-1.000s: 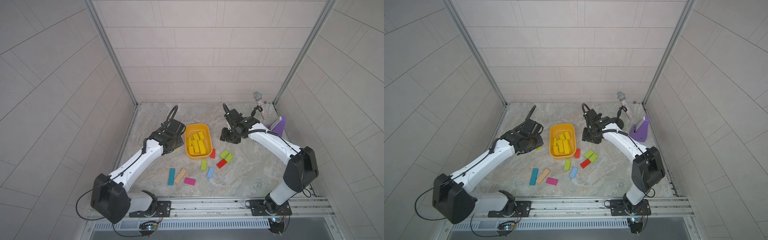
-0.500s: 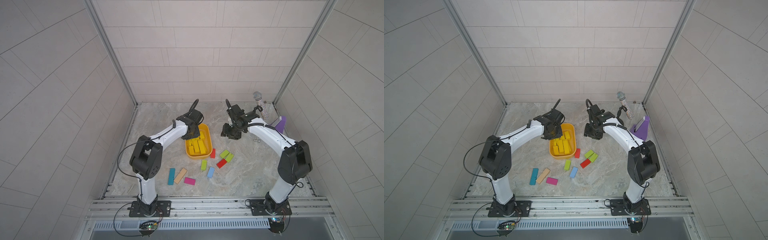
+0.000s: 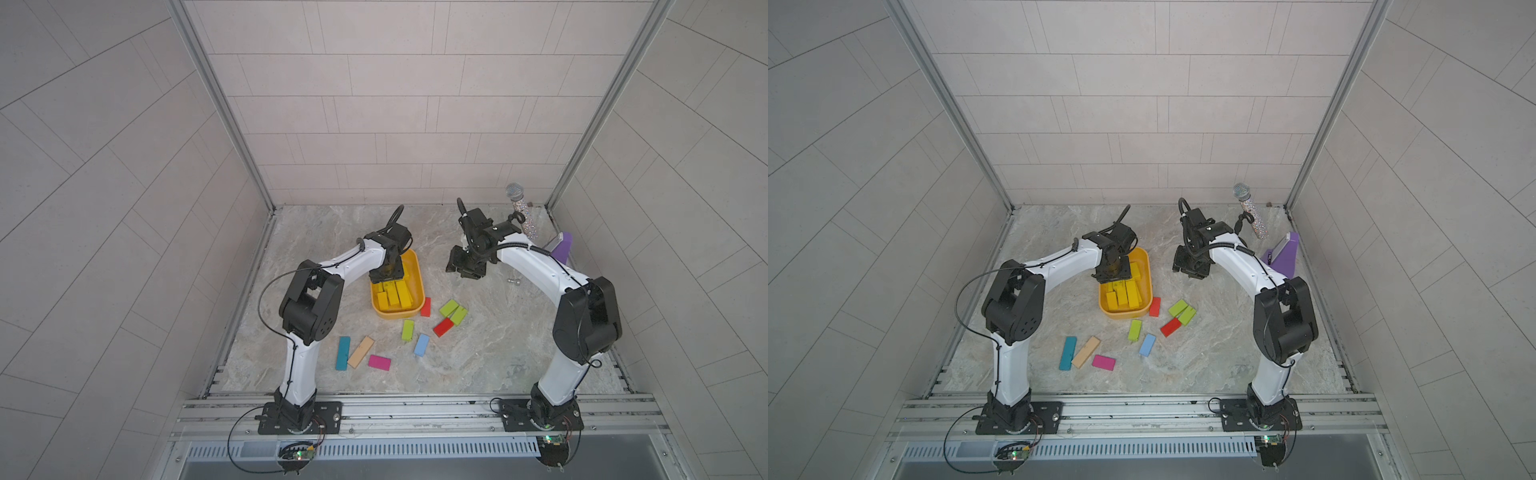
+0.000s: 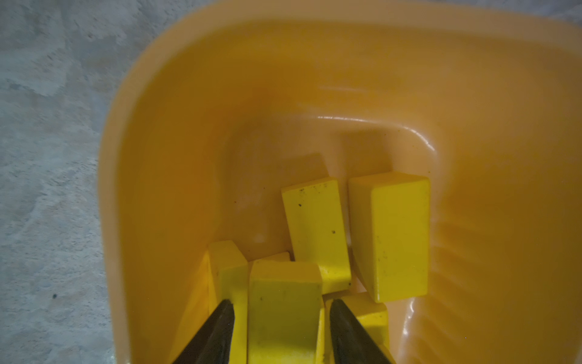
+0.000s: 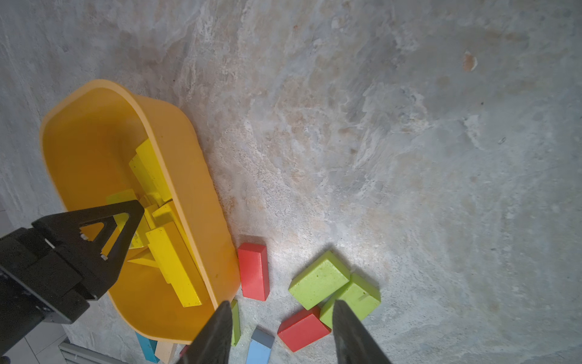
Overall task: Pick out the yellow building blocks
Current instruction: Place the building block in the storage box, then reset both arms
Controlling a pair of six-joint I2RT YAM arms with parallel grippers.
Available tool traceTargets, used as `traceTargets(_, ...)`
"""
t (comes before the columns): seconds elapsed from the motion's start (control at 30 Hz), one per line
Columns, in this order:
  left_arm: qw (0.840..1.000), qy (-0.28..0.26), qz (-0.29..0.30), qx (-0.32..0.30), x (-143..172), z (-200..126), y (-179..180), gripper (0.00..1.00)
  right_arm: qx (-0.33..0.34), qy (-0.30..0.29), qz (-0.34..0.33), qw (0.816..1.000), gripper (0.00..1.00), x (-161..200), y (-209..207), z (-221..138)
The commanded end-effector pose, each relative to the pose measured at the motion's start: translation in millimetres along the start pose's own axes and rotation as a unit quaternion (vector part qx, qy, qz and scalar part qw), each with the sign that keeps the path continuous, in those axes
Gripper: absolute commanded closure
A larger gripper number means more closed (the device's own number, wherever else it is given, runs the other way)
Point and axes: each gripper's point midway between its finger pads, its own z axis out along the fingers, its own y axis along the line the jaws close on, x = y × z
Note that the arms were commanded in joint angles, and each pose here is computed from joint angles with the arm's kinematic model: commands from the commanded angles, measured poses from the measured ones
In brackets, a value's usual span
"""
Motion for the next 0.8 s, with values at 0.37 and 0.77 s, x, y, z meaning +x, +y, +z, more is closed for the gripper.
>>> traceTargets(0.37,0.993,-0.112,-0.023,0.011,-18,-79,29,0.14,-0.001,-0.072,0.011,0.997,0.47,6,-19,-40)
traceTargets(0.77,0.966,-0.237,-0.082,-0.066,-6,-115,127,0.18,0.037,-0.219,0.031,0.975,0.48,11,-92,-77)
